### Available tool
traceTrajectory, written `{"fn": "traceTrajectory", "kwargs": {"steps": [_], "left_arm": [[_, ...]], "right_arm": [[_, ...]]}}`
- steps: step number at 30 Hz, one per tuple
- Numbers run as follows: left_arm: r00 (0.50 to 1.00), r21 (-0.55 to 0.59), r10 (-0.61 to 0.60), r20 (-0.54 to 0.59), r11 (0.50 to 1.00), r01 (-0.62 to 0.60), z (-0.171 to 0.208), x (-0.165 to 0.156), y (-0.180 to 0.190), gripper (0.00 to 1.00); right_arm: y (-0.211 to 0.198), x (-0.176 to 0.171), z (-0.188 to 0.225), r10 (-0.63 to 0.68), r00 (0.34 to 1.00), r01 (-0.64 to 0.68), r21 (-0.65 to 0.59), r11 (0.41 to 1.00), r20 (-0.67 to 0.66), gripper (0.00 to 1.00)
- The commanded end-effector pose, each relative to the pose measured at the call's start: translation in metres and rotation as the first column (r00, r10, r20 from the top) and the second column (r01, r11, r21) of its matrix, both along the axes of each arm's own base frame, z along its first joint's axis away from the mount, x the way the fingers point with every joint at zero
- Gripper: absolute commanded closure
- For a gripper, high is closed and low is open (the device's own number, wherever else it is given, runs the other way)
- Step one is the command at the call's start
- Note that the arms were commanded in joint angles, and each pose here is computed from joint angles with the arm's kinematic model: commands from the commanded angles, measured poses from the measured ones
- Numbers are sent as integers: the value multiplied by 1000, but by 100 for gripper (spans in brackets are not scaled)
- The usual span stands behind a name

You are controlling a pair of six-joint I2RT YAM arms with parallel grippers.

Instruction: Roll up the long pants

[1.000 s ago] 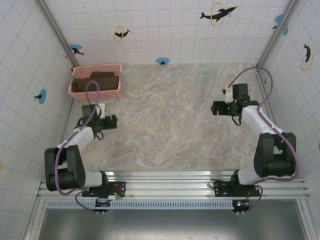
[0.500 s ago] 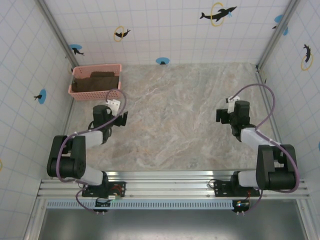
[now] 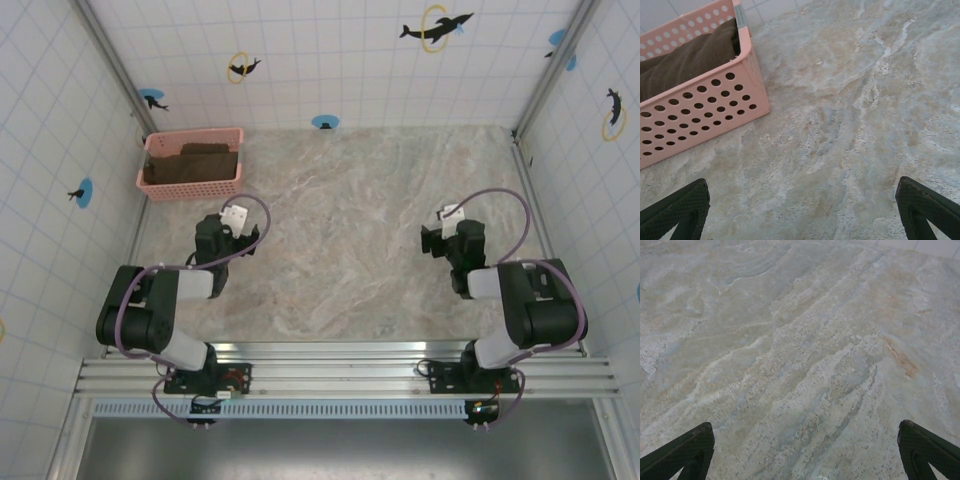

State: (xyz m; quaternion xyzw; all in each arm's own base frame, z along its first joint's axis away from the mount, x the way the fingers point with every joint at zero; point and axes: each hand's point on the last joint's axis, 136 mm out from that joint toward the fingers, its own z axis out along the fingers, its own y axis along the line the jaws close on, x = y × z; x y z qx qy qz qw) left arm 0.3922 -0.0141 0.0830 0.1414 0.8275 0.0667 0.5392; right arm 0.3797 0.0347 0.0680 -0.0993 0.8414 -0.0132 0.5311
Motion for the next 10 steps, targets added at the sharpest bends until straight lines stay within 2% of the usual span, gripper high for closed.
{"fn": "traceTrajectory", "kwargs": {"steps": [1, 3, 10], "left_arm": [[999, 25, -2, 42, 1000, 1, 11, 5, 0, 3], [999, 26, -3, 41, 1000, 2, 11, 5, 0, 3], [999, 23, -4, 40, 1000, 3, 11, 5, 0, 3]], "right_arm": [[-2, 15, 26, -29, 996, 31, -29, 999, 89, 3], [-8, 17, 25, -72, 995, 74, -36, 997, 72, 3], [-9, 17, 25, -79, 994, 82, -37, 996, 73, 3]]}}
